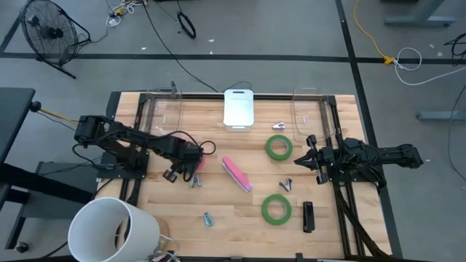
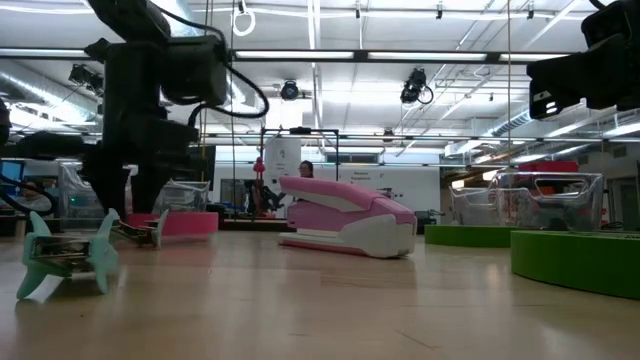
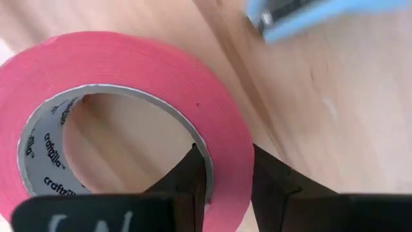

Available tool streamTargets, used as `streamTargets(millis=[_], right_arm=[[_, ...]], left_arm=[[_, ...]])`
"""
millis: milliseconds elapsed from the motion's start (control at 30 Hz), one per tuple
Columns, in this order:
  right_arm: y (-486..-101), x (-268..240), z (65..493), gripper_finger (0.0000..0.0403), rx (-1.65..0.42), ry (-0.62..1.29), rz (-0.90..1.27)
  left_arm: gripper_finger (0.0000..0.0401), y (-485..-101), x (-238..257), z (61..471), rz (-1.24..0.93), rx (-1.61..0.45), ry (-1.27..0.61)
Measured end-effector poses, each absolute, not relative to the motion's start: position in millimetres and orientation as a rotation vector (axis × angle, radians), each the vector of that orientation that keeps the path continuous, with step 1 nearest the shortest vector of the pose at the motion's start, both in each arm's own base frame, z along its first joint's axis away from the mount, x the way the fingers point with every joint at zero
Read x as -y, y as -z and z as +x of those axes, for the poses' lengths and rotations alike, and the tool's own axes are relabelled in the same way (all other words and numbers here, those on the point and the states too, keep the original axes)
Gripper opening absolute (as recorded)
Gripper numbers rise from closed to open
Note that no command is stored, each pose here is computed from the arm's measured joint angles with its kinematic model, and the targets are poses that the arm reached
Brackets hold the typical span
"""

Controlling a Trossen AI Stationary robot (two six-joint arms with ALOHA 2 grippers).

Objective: Pick and place Stapler, Stapler remover, tape
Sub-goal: Put the pink tape into the left transparent bin

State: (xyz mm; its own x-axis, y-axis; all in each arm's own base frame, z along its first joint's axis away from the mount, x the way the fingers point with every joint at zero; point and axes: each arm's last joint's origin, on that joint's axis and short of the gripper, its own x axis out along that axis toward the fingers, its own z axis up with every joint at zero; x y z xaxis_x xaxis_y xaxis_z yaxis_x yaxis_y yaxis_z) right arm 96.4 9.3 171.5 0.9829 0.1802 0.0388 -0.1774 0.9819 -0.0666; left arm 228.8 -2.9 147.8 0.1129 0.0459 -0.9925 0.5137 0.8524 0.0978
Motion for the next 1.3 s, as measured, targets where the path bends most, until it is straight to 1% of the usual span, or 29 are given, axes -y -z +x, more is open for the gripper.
streamTargets(millis=[267,600,767,967,1100,1300], right_arm=[[-171.4,-9.3,96.4,0.0022,0.045,-0.180,-0.063],[-171.4,-9.3,96.4,0.0022,0.045,-0.180,-0.063],[-171.5,-9.4,96.4,0.0022,0.045,-0.180,-0.063],[-171.5,-9.4,96.4,0.0022,0.045,-0.180,-0.063],[-171.4,-9.4,96.4,0.0022,0.045,-0.180,-0.063],[-171.4,-9.4,96.4,0.0022,0.045,-0.180,-0.063]], left_arm=[[0.0089,-182.1,3.3,250.8,0.417,-1.374,0.286],[0.0089,-225.1,-9.5,275.7,0.218,-1.249,0.057],[0.0089,-236.8,-26.5,279.4,0.140,-1.222,-0.173],[0.0089,-242.0,-48.8,273.7,0.030,-1.225,-0.482],[0.0089,-240.6,-61.4,263.7,0.004,-1.282,-0.617],[0.0089,-240.3,-78.3,250.7,0.032,-1.356,-0.764]])
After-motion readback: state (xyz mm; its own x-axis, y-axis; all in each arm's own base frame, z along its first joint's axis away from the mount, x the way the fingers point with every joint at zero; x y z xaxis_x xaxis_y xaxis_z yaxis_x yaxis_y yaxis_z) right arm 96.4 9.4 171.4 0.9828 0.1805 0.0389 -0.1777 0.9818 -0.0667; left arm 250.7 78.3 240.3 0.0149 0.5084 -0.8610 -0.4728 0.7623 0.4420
